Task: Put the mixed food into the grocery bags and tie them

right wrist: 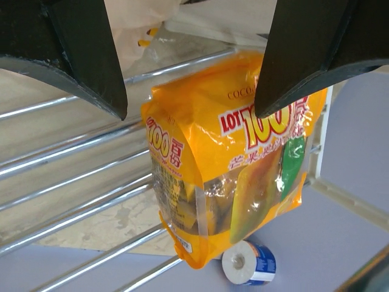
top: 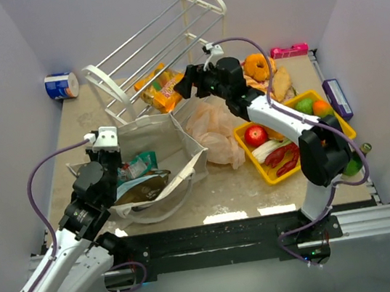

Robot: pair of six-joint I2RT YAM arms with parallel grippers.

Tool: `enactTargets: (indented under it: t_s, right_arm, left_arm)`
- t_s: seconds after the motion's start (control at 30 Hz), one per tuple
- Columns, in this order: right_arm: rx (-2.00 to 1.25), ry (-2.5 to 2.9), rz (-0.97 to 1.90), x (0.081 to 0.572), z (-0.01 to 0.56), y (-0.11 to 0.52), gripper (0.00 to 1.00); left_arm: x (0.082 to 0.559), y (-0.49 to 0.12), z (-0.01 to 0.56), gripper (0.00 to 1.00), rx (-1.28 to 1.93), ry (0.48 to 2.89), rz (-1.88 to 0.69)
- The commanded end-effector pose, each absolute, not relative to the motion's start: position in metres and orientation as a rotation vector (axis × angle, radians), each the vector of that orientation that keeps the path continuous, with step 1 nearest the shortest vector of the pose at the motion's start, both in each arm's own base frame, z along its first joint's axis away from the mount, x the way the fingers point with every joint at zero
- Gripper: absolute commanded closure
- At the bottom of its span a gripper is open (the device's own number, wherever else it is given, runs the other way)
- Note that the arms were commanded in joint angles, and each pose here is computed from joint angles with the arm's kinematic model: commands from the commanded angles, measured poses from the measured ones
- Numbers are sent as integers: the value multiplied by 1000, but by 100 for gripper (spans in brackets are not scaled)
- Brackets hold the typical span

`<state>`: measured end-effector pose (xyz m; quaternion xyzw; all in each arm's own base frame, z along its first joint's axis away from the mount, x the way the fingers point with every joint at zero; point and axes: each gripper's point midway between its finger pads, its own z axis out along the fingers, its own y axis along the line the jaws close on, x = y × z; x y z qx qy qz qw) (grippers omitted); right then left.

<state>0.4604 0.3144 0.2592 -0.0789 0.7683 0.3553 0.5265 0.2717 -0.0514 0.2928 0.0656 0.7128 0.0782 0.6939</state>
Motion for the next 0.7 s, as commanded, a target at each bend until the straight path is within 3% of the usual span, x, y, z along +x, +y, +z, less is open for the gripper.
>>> enactTargets:
  t_s: [0.0,0.1,0.2,0.23,0.43,0.67]
  right_arm:
    - [-163,1676,961,470,307,328,14]
    - [-157,1668,996,475,305,335,19]
    - [-164,1677,1011,479,301,341,39]
    - [-166,1681,1015,479,303,341,59]
    - [-181,1617,971,464,340,325,100]
    - [-177,1508,866,427,401,287,100]
  left_arm:
    - [272,-48,307,100,103,1536,166]
    - [273,-49,307,100,107,1534,165]
    - [273,-49,306,100,109,1535,165]
    - [273,-49,306,100,110,1534,163]
    - [272,-52,308,100,119,1526,147]
    - [272,-58,310,100,145,1518,114]
